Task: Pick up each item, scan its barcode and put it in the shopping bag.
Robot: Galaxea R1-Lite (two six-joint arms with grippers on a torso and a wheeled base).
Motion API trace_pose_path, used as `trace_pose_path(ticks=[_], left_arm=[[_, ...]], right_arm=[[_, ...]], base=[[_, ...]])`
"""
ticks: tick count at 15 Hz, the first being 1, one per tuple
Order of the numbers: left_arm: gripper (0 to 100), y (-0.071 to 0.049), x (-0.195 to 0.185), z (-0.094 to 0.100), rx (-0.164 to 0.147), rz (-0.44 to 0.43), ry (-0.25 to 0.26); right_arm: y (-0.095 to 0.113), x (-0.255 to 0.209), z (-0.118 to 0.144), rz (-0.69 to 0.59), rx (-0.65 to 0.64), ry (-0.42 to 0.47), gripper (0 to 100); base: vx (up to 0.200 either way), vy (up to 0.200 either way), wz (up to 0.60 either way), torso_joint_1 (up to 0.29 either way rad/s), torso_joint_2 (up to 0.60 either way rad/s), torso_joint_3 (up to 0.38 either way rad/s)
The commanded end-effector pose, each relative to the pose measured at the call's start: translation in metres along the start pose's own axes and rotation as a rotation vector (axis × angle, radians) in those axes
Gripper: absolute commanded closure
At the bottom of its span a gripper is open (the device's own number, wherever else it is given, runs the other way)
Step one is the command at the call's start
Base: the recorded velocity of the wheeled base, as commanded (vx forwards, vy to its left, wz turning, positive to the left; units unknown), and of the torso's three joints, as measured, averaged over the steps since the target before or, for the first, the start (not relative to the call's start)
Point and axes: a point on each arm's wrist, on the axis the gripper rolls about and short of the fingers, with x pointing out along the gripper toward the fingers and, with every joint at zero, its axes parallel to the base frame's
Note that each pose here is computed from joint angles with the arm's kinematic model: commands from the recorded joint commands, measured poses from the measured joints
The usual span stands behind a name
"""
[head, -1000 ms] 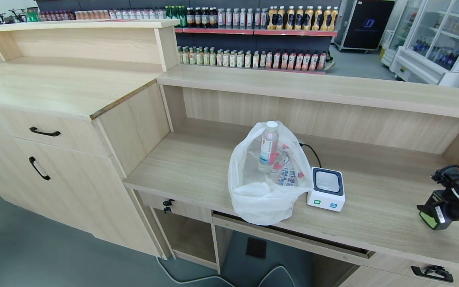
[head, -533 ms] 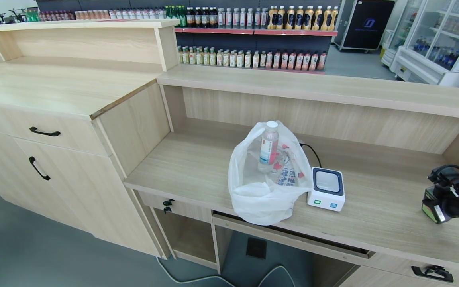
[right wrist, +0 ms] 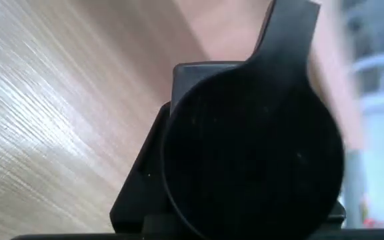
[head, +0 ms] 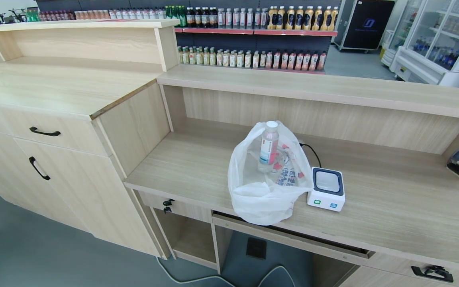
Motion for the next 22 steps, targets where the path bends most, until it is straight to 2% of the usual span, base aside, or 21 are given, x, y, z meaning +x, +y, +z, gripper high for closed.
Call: trace_pose_path(ticks=[1, 2, 4, 5, 7, 8, 9, 10, 11, 12, 14, 16, 18, 22], left_arm=[[100, 0.000, 0.000, 0.000, 0.000, -0.001, 0.000], [100, 0.000, 0.000, 0.000, 0.000, 0.001, 0.000], [100, 0.000, 0.000, 0.000, 0.000, 0.001, 0.000], [100, 0.000, 0.000, 0.000, 0.000, 0.001, 0.000], [100, 0.000, 0.000, 0.000, 0.000, 0.001, 0.000], [100, 0.000, 0.000, 0.000, 0.000, 0.001, 0.000], [100, 0.000, 0.000, 0.000, 0.000, 0.001, 0.000], [100, 0.000, 0.000, 0.000, 0.000, 0.001, 0.000], [100, 0.000, 0.000, 0.000, 0.000, 0.001, 0.000], [100, 0.000, 0.000, 0.000, 0.000, 0.001, 0.000], [100, 0.000, 0.000, 0.000, 0.000, 0.001, 0.000], [100, 0.000, 0.000, 0.000, 0.000, 0.001, 0.000], [100, 0.000, 0.000, 0.000, 0.000, 0.001, 0.000], [100, 0.000, 0.000, 0.000, 0.000, 0.001, 0.000]], right_arm=[[-0.010, -0.064, 0.054, -0.063, -0.412, -0.351, 100], [0.001, -0.071, 0.059, -0.083, -0.575, -0.448, 100], [0.012, -0.086, 0.071, -0.227, -0.940, -0.569, 100], [0.017, -0.086, 0.086, -0.292, -1.092, -0.656, 100], [0.034, -0.087, 0.115, -0.405, -1.297, -0.831, 100], [0.041, -0.087, 0.125, -0.436, -1.334, -0.903, 100], [0.053, -0.090, 0.145, -0.505, -1.381, -1.033, 100], [0.058, -0.092, 0.153, -0.532, -1.396, -1.084, 100], [0.069, -0.102, 0.172, -0.630, -1.447, -1.196, 100], [0.078, -0.111, 0.184, -0.666, -1.460, -1.247, 100], [0.088, -0.131, 0.196, -0.669, -1.472, -1.259, 100], [0.090, -0.151, 0.201, -0.704, -1.456, -1.269, 100], [0.093, -0.163, 0.204, -0.737, -1.427, -1.336, 100], [0.091, -0.172, 0.205, -0.731, -1.360, -1.381, 100]], base=[[0.000, 0.000, 0.00, 0.000, 0.00, 0.000], [0.000, 0.000, 0.00, 0.000, 0.00, 0.000], [0.000, 0.000, 0.00, 0.000, 0.00, 0.000], [0.000, 0.000, 0.00, 0.000, 0.00, 0.000], [0.000, 0.000, 0.00, 0.000, 0.00, 0.000], [0.000, 0.000, 0.00, 0.000, 0.00, 0.000], [0.000, 0.000, 0.00, 0.000, 0.00, 0.000], [0.000, 0.000, 0.00, 0.000, 0.00, 0.000], [0.000, 0.000, 0.00, 0.000, 0.00, 0.000], [0.000, 0.000, 0.00, 0.000, 0.00, 0.000], [0.000, 0.000, 0.00, 0.000, 0.00, 0.000], [0.000, 0.000, 0.00, 0.000, 0.00, 0.000], [0.000, 0.000, 0.00, 0.000, 0.00, 0.000], [0.000, 0.000, 0.00, 0.000, 0.00, 0.000]])
